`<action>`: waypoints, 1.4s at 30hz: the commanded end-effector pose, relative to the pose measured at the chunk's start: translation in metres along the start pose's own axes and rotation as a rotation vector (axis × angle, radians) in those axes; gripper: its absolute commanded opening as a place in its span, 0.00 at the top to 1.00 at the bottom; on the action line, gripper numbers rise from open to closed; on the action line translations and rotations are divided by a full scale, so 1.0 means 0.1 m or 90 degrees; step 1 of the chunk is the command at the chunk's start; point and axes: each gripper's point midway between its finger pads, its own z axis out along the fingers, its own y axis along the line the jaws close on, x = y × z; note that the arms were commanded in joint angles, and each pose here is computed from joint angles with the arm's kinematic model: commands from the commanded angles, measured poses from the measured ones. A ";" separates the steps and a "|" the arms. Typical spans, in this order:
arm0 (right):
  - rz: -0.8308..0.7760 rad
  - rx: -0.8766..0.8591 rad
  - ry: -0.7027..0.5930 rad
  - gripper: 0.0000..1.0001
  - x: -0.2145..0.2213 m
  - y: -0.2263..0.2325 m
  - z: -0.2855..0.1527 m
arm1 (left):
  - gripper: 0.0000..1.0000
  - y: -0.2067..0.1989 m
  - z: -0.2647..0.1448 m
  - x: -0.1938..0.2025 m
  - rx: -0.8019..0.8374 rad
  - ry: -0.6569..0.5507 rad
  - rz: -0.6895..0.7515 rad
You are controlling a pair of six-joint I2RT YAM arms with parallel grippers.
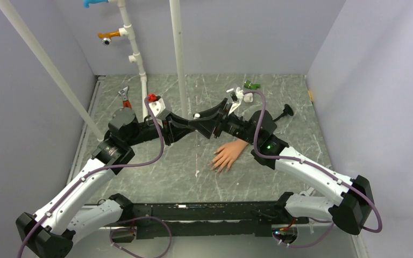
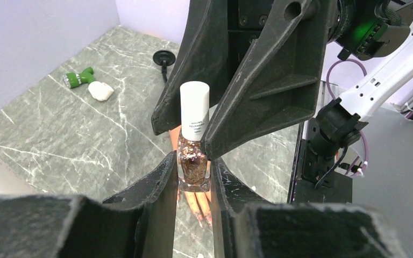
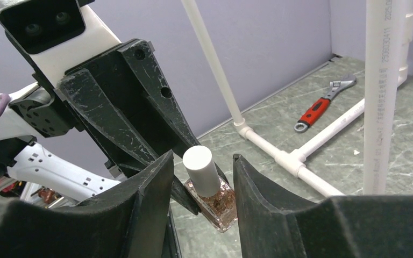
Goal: Paint the nails
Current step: Unscrew the nail polish bottle.
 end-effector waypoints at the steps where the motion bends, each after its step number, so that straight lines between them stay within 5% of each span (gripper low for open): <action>1: -0.035 -0.040 -0.057 0.53 -0.26 0.17 -0.01 | 1.00 -0.01 0.00 -0.11 0.003 -0.024 0.018; 6: -0.028 -0.043 -0.051 0.58 -0.26 0.18 0.03 | 1.00 -0.01 0.00 -0.11 0.005 -0.024 0.018; 17: -0.065 -0.040 -0.044 0.99 -0.22 0.16 -0.02 | 1.00 -0.07 -0.01 -0.11 0.027 -0.020 0.022; 42: -0.160 -0.263 0.061 1.00 0.06 0.69 -0.28 | 1.00 -0.60 -0.09 -0.08 0.239 -0.003 0.038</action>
